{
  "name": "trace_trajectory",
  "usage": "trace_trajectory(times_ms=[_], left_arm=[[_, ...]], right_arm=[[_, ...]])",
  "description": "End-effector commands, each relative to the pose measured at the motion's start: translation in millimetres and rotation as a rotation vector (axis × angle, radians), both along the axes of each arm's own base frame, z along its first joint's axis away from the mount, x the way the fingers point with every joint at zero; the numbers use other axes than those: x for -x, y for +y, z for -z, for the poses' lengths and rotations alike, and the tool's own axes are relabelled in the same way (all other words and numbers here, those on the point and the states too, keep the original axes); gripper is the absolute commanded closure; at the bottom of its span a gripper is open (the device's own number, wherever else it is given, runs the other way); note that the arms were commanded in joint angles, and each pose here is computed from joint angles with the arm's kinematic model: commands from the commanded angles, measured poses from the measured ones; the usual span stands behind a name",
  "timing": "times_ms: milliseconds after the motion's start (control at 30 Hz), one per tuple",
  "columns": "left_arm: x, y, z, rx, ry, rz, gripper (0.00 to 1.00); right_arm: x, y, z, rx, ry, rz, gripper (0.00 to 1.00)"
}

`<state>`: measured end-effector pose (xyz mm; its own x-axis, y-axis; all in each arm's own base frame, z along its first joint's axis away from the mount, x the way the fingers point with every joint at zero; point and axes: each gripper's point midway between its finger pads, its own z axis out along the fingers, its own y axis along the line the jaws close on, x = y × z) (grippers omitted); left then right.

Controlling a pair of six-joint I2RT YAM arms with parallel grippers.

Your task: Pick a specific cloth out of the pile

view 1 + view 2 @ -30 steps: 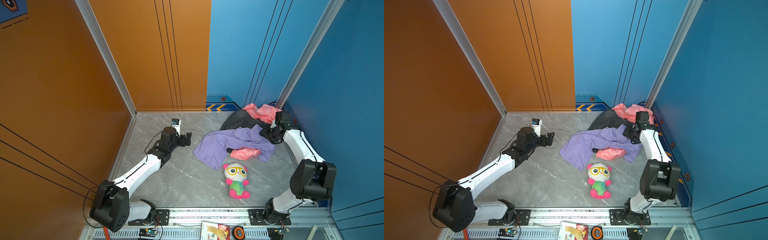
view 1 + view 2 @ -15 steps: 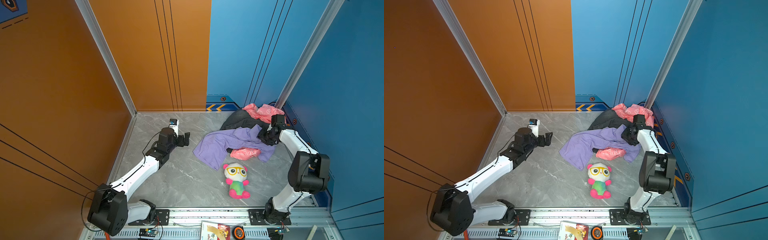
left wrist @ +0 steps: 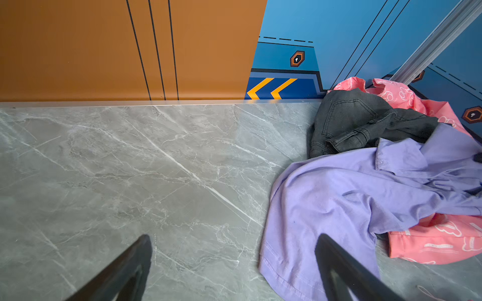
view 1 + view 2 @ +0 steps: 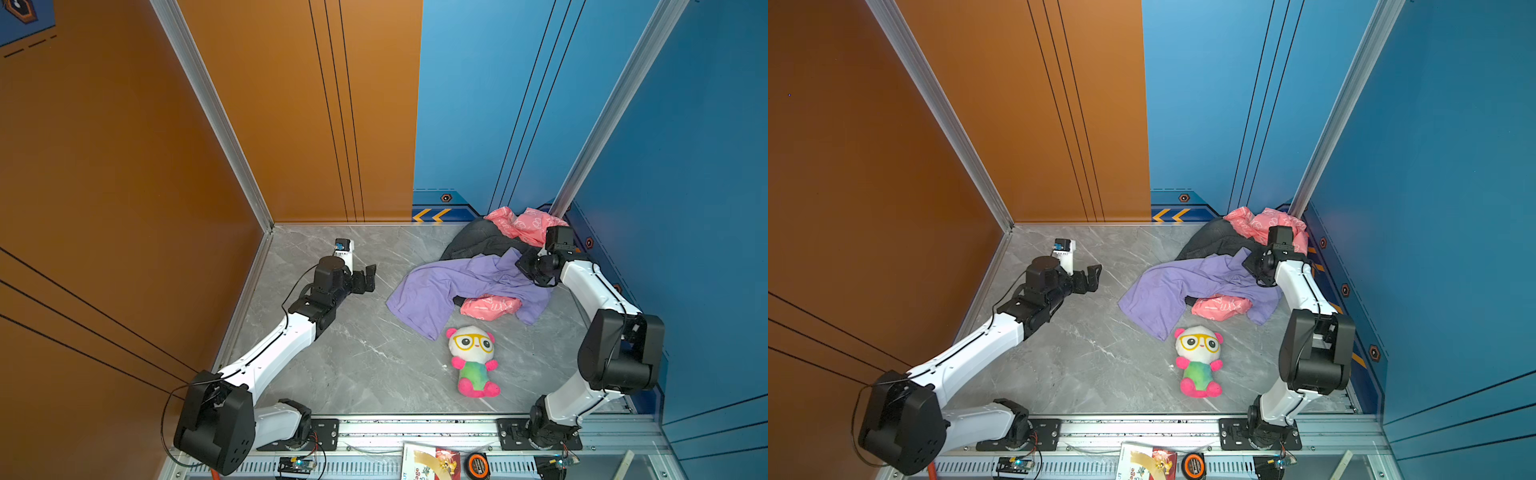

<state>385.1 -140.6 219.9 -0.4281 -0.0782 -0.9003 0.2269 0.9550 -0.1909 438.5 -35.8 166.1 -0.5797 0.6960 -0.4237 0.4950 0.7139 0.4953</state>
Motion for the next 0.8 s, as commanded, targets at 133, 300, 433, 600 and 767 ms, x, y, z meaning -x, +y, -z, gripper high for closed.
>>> trace_trajectory(times_ms=[133, 300, 433, 600, 767], left_arm=[[5.2, 7.5, -5.0, 0.018, -0.025, -0.014, 0.02], [7.6, 9.2, -6.5, 0.018, -0.032, -0.015, 0.02], [8.2, 11.2, -8.3, 0.018, -0.037, -0.023, 0.02], [8.3, 12.9, -10.9, 0.023, -0.044, -0.033, 0.02], [8.2, 14.0, -11.8, 0.029, -0.046, -0.042, 0.02]], right_arm=[[-42.0, 15.0, -152.2, -0.022, -0.490, 0.021, 1.00], [-61.9, 51.8, -231.7, -0.043, -0.685, -0.084, 1.00], [-73.6, 103.6, -280.7, -0.062, -0.809, -0.209, 1.00], [-75.1, 211.9, -314.2, -0.049, -0.863, -0.498, 1.00], [-53.0, 340.8, -277.1, -0.049, -0.764, -0.875, 1.00]])
